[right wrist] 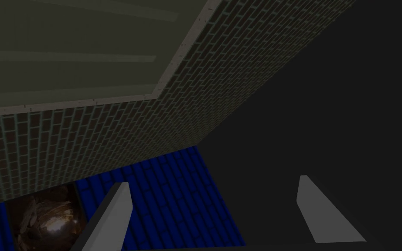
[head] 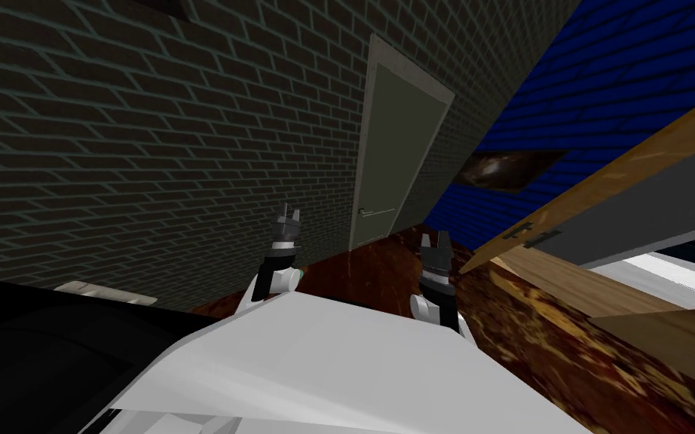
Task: Pull the door open
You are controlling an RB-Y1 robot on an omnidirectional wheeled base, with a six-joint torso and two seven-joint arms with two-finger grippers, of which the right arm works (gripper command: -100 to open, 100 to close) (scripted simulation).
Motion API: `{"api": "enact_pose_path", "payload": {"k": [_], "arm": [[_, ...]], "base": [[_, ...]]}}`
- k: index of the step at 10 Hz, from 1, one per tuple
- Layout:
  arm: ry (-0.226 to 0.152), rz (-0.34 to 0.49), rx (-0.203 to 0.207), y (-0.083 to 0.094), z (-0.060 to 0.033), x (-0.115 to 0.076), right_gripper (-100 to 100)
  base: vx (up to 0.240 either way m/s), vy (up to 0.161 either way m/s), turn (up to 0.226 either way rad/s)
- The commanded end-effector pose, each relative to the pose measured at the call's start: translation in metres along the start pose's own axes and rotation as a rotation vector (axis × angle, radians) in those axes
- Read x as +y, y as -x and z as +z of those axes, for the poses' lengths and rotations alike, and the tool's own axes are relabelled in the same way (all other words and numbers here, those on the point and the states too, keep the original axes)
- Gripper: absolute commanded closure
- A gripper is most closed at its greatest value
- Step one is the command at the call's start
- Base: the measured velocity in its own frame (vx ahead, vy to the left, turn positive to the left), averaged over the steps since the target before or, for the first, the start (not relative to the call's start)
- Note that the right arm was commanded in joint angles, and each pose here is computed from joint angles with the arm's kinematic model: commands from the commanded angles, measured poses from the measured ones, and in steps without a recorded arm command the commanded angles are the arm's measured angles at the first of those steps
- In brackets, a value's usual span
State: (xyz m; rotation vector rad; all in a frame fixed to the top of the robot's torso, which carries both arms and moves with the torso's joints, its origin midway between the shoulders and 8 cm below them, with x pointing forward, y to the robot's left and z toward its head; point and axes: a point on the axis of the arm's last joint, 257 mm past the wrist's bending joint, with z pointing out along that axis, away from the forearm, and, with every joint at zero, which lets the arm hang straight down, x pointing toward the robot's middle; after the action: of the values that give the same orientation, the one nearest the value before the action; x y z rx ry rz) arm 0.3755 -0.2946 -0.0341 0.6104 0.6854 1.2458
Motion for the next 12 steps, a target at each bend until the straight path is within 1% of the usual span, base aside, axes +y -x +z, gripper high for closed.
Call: {"api": "enact_pose_path", "payload": {"k": [1, 2, 3, 4, 5, 6, 7, 8, 10, 11, 12], "arm": [[-0.025, 0.011, 0.004, -0.003, -0.005, -0.016, -100], [-0.042, 0.017, 0.006, -0.004, -0.0073, -0.027, -100], [-0.052, 0.023, 0.008, -0.005, -0.008, -0.034, -100], [-0.059, 0.023, 0.008, -0.005, -0.0095, -0.037, -100], [-0.075, 0.029, 0.011, -0.006, -0.0118, -0.047, -100], [-0.083, 0.036, 0.012, -0.007, -0.012, -0.054, -100], [-0.093, 0.036, 0.013, -0.007, -0.0144, -0.058, -100], [-0.111, 0.042, 0.014, -0.008, -0.0171, -0.069, -100], [-0.135, 0.054, 0.017, -0.01, -0.0199, -0.086, -100], [-0.148, 0.054, 0.018, -0.01, -0.023, -0.091, -100], [-0.167, 0.06, 0.019, -0.011, -0.0263, -0.102, -100]], "base": [[0.078, -0.051, 0.186], [0.094, -0.045, 0.151], [0.093, -0.053, 0.159], [0.058, -0.043, 0.063], [0.045, -0.03, 0.104], [0.06, -0.057, 0.172], [0.044, -0.046, 0.07], [0.044, -0.03, 0.132], [0.078, -0.048, 0.174], [0.055, -0.049, 0.073], [0.05, -0.051, 0.126]]}}
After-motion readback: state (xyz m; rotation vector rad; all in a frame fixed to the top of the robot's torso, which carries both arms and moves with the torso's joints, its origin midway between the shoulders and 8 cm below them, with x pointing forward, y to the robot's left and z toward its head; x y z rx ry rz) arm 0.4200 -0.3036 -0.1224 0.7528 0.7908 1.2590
